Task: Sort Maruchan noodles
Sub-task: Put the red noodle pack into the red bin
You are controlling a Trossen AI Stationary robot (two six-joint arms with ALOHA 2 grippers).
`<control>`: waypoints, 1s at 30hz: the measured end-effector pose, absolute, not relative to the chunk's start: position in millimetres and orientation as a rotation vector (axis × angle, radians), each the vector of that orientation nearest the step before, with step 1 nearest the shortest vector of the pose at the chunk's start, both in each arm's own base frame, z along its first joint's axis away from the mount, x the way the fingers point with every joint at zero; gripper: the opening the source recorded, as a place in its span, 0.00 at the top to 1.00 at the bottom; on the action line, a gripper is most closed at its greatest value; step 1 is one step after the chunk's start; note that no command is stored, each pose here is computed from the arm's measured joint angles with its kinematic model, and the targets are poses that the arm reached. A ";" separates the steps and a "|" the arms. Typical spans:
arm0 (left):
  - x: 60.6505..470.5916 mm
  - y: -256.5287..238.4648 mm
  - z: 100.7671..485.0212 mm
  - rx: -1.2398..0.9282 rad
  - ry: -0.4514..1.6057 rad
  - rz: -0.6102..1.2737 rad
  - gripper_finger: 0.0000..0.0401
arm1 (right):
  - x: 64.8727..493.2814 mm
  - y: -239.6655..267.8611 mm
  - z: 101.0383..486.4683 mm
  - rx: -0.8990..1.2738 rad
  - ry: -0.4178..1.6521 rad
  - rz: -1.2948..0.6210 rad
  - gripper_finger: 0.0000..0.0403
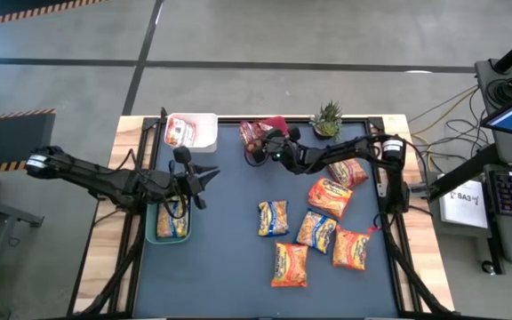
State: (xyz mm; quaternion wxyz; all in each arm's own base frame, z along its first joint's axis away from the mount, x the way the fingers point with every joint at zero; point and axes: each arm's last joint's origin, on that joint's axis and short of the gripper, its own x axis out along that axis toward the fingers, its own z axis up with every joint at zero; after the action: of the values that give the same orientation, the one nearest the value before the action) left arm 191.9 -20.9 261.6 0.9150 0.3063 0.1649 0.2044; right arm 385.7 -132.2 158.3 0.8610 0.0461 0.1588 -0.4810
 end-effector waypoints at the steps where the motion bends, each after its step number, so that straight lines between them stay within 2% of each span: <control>1: 191.8 -20.9 261.6 0.631 0.340 0.421 0.91 | 385.7 -132.0 159.6 0.099 0.328 -1.008 0.91; 6: 191.9 -20.9 261.7 0.630 0.339 0.421 0.91 | 384.7 -131.3 173.2 0.180 0.257 -0.975 0.97; 13: 192.0 -20.9 262.3 0.628 0.333 0.422 0.91 | 383.5 -131.8 189.1 0.346 0.106 -0.975 0.98; 19: 192.2 -21.1 262.7 0.625 0.327 0.419 0.91 | 384.1 -132.3 186.0 0.396 0.084 -0.982 0.98; 25: 192.3 -21.1 262.7 0.625 0.327 0.419 0.91 | 377.1 -138.4 214.8 0.313 0.143 -0.996 0.98; 30: 192.4 -21.2 262.9 0.625 0.325 0.418 0.91 | 359.6 -169.4 225.5 0.361 0.417 -1.123 0.98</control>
State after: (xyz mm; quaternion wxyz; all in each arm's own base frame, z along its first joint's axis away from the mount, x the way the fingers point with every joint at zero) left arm 192.4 -21.2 262.9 0.9173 0.3037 0.1578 0.2034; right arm 359.6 -169.4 225.5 0.8107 0.1688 0.1950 -0.5257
